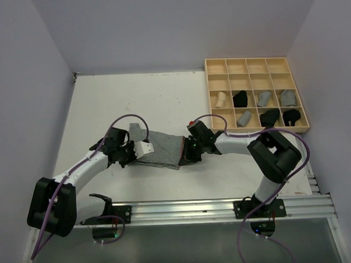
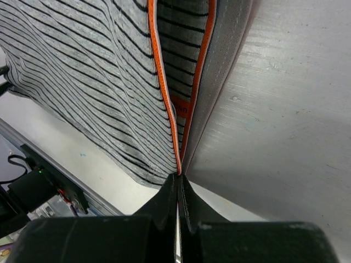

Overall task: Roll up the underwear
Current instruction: Fold the underwear

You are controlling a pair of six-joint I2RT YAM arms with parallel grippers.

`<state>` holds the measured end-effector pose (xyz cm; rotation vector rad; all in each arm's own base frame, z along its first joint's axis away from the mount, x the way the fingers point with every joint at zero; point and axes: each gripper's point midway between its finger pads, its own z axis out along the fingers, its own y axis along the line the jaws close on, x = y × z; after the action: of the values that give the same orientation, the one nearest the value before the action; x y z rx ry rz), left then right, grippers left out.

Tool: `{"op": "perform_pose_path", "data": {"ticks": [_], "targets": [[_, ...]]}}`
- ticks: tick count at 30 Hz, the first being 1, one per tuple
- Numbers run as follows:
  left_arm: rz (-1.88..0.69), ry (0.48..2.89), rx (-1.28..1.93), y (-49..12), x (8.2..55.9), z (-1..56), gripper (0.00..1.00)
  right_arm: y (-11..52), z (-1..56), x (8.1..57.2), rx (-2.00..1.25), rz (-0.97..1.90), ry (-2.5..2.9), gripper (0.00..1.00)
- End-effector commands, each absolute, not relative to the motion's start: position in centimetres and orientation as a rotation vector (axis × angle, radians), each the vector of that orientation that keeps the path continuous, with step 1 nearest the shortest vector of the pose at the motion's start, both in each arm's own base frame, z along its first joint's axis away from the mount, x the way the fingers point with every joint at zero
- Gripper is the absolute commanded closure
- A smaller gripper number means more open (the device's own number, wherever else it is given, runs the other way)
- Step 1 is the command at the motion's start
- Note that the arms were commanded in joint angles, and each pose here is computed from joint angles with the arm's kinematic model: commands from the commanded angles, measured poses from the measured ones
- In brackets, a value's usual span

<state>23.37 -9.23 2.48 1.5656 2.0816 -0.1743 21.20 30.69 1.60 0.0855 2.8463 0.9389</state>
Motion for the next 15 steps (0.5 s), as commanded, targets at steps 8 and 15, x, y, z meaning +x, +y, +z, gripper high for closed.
{"op": "perform_pose_path", "data": {"ticks": [8, 15], "targets": [[-0.153, 2.018, 1.543, -9.6, 24.6, 4.5, 0.94, 30.1, 3.3, 22.2, 0.041, 0.910, 2.832, 1.00], [-0.195, 2.038, 1.535, -9.9, 24.1, 4.0, 0.79, 30.2, 2.9, 22.0, 0.034, 0.923, 2.843, 1.00]]}}
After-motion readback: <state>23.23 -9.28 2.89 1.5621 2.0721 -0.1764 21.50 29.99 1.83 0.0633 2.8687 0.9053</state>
